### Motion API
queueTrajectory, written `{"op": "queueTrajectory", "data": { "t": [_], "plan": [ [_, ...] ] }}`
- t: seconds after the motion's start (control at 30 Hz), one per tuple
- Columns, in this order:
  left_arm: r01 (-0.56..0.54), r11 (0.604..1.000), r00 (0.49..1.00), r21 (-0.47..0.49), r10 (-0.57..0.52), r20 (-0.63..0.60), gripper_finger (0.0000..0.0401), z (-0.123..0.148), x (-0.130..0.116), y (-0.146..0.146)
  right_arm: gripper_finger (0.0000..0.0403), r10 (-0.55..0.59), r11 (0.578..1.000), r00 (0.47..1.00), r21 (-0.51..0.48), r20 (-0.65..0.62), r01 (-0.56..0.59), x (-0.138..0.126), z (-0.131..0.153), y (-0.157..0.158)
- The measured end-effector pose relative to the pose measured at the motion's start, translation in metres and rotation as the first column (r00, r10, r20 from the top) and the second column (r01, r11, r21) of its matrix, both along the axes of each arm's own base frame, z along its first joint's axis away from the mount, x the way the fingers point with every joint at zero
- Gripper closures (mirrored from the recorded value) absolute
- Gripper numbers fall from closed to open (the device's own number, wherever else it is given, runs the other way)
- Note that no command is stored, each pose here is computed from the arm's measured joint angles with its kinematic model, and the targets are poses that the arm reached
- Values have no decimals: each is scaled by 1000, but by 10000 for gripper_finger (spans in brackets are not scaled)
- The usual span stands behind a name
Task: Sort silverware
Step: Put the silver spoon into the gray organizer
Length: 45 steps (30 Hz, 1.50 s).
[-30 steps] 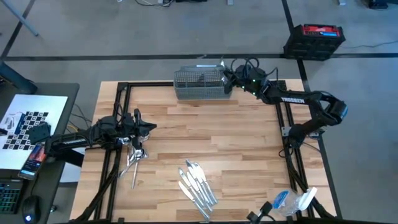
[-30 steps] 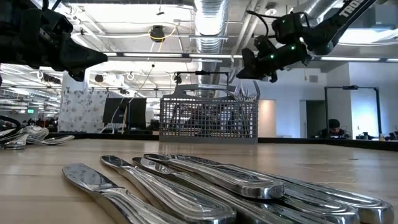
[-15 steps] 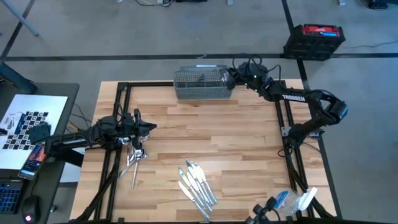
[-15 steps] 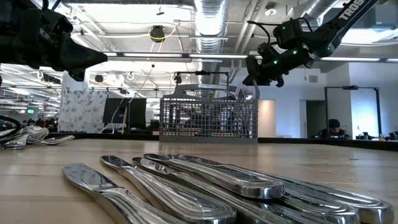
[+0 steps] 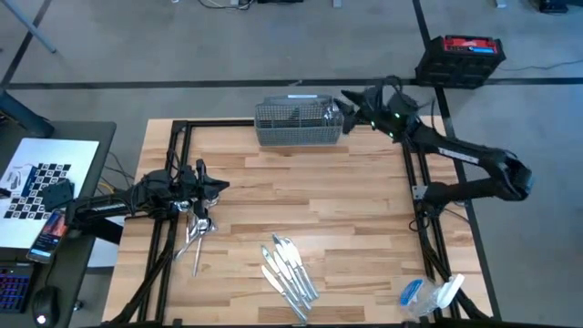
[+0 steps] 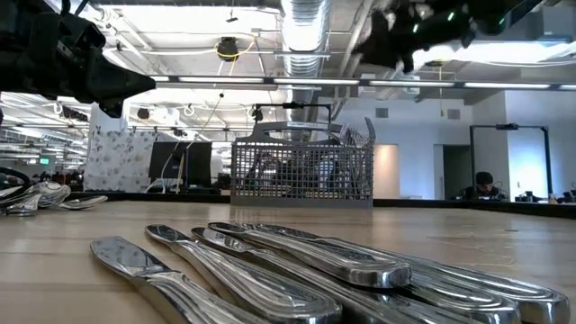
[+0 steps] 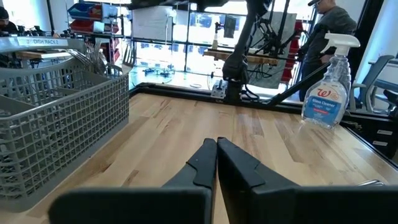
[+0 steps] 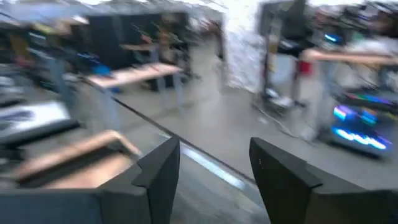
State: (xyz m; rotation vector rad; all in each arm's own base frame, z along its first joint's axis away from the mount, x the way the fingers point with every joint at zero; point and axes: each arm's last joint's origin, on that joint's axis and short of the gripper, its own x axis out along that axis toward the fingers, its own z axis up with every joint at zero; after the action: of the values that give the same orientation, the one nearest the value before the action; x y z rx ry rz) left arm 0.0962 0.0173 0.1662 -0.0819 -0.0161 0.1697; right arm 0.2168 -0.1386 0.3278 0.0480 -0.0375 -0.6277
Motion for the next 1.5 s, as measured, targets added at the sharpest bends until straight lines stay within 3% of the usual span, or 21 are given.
{"op": "queueTrajectory", "data": {
  "t": [0.13,0.3,0.5,0.63,0.8,1.0,1.1,1.23,1.4,1.5],
  "plan": [
    [0,1000,1000,0,0,0,401,0,0,0,214,138,990,990,15,-22,-138,-1,9,39],
    [0,1000,1000,0,0,0,401,0,0,0,220,282,947,955,183,-92,-262,6,-4,73],
    [2,1000,1000,0,-2,9,401,1,0,0,223,371,873,918,388,-138,-295,18,-25,98],
    [16,997,998,-76,-11,60,401,9,-1,-1,223,394,831,905,484,-161,-275,25,-37,107],
    [117,988,992,-102,-120,-28,401,36,-4,-6,223,425,804,870,546,-250,-236,32,-55,116],
    [118,940,926,-321,-221,-306,401,76,12,-18,223,461,817,794,539,-395,-206,41,-78,124],
    [68,928,804,-365,-268,-532,401,83,26,-29,223,485,824,747,523,-455,-216,48,-90,129],
    [-91,908,565,-410,-292,-772,401,87,42,-43,223,514,829,674,508,-530,-233,56,-107,137],
    [-342,846,270,-408,-328,-905,390,71,57,-59,223,541,833,570,488,-618,-262,65,-130,147],
    [-524,787,79,-326,-336,-939,365,53,53,-67,223,551,830,522,489,-651,-267,68,-141,152]
  ]
}}
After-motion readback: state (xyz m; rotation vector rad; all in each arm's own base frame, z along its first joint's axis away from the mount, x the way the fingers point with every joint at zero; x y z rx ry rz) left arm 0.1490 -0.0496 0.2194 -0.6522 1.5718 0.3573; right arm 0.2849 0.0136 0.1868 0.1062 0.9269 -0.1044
